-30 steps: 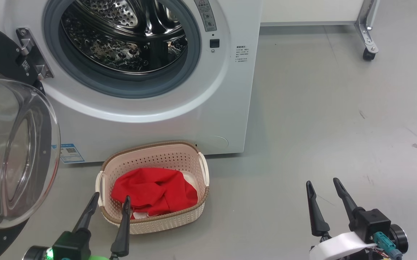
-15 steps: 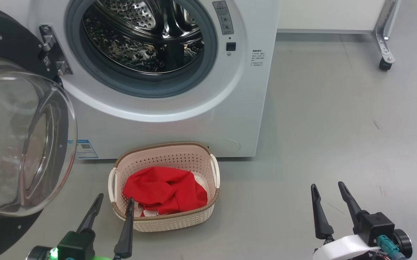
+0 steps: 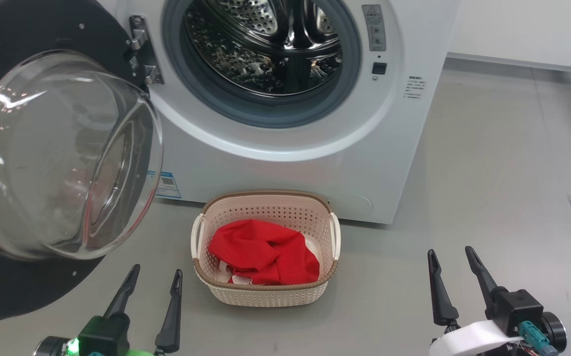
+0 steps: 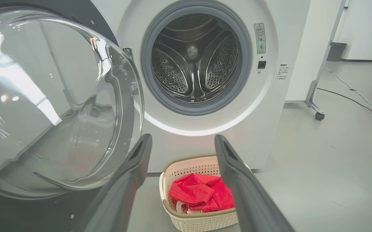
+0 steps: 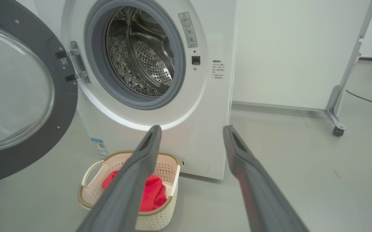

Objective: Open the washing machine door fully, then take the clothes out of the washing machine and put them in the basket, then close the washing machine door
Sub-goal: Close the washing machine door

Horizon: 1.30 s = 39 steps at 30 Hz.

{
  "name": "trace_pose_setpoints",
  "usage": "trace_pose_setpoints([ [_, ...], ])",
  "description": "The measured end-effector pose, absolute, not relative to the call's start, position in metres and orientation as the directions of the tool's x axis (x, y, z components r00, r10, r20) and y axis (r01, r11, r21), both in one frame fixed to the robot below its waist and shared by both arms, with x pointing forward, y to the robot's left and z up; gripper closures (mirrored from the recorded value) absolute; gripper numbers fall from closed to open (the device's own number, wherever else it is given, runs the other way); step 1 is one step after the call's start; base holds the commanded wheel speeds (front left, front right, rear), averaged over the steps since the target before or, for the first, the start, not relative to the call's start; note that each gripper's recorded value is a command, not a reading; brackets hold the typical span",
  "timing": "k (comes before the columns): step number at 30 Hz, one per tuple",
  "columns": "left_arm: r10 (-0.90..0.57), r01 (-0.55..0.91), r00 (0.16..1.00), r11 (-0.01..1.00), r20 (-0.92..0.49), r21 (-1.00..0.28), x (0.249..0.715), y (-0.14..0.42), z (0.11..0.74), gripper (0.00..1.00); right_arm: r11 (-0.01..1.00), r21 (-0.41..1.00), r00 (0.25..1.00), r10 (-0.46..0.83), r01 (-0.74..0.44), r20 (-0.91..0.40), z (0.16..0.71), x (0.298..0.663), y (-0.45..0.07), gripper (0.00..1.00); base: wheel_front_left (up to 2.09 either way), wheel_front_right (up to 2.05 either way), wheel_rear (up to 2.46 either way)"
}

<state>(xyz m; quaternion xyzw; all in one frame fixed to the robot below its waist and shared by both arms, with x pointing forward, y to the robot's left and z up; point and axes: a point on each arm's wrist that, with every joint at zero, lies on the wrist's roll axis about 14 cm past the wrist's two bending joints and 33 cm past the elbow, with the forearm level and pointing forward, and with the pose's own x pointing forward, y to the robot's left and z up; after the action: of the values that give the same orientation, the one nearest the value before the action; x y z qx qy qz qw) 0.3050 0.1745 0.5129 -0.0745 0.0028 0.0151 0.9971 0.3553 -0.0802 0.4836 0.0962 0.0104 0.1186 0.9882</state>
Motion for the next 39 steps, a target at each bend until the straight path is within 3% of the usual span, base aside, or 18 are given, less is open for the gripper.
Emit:
trace_pose_setpoints([
  [25, 0.365, -0.361, 0.931, 0.921, 0.001, -0.143, 0.241, 0.26, 0.515, 0.0, 0.822, 0.197, 0.839, 0.544, -0.534, 0.007, 0.485, 0.354, 0.025, 0.0, 0.0, 0.0, 0.0],
  [33, 0.382, -0.378, 0.924, 0.913, 0.001, -0.153, 0.237, 0.265, 0.516, 0.0, 0.813, 0.199, 0.83, 0.558, -0.547, 0.0, 0.483, 0.352, 0.031, 0.0, 0.0, 0.0, 0.0],
  [35, 0.384, -0.378, 0.924, 0.911, 0.001, -0.163, 0.237, 0.265, 0.516, 0.43, 0.813, 0.198, 0.83, 0.558, -0.547, -0.002, 0.483, 0.352, 0.031, 0.0, 0.0, 0.0, 0.0],
  [36, 0.384, -0.378, 0.923, 0.911, 0.001, -0.165, 0.237, 0.265, 0.516, 0.57, 0.813, 0.198, 0.829, 0.559, -0.548, -0.002, 0.483, 0.351, 0.031, 0.0, 0.0, 0.0, 0.0],
  [37, 0.383, -0.378, 0.924, 0.911, 0.002, -0.165, 0.237, 0.265, 0.516, 1.0, 0.813, 0.198, 0.829, 0.559, -0.548, -0.002, 0.483, 0.351, 0.031, 0.0, 0.0, 0.0, 0.0],
  [39, 0.383, -0.377, 0.924, 0.911, 0.002, -0.168, 0.237, 0.265, 0.516, 1.0, 0.812, 0.197, 0.828, 0.56, -0.549, -0.002, 0.483, 0.351, 0.031, 0.0, 0.0, 0.0, 0.0],
])
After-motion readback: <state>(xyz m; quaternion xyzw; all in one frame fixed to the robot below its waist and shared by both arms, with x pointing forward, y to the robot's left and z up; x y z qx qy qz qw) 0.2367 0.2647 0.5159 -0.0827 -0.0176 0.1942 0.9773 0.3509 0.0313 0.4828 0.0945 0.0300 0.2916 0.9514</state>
